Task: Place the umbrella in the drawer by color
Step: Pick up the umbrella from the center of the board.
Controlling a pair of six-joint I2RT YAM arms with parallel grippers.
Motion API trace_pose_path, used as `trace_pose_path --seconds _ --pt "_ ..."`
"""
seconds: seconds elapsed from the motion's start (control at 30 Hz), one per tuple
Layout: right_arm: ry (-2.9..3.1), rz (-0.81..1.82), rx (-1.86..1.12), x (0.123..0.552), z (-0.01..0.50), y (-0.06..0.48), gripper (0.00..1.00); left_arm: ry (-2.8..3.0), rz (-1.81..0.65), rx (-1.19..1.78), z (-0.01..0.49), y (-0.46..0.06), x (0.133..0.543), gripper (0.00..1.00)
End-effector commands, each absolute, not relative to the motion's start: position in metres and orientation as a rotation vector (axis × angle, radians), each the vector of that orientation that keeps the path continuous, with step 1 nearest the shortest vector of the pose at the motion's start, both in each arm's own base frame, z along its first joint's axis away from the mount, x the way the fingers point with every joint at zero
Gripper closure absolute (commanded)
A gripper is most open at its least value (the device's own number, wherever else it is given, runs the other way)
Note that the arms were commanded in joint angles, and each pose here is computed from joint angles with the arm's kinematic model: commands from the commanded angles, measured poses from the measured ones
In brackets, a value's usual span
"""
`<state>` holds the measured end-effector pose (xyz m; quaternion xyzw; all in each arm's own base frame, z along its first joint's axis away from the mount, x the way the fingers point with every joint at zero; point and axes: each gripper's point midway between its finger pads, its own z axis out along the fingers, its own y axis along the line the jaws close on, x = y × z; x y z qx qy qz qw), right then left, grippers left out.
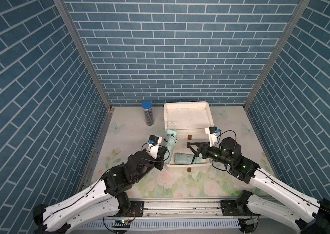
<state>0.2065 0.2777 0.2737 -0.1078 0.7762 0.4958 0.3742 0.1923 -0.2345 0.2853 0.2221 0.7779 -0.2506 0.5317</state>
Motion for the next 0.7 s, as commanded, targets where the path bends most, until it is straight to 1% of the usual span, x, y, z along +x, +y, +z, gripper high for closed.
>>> trace_pose_path --seconds 0.0,0.17,0.3,0.37,0.57,0.67 --pt "1.902 1.335 -0.387 0.193 0.305 0.280 0.13 1.744 -0.586 0.704 0.310 -0.259 0.178 1.00" --pt "1.964 1.267 -0.352 0.197 0.297 0.270 0.10 1.731 -0.422 0.799 0.301 -0.270 0.177 1.00" --pt "2.014 1.243 -0.334 0.200 0.288 0.266 0.09 1.701 -0.363 0.860 0.301 -0.279 0.171 1.00" --pt "2.040 1.226 -0.320 0.203 0.281 0.263 0.10 1.687 -0.354 0.879 0.301 -0.284 0.167 1.00" --pt "2.042 1.277 -0.360 0.201 0.280 0.265 0.22 1.666 -0.361 0.933 0.299 -0.296 0.160 1.00" --pt "2.020 1.325 -0.402 0.196 0.284 0.269 0.31 1.663 -0.363 0.931 0.299 -0.296 0.160 1.00"
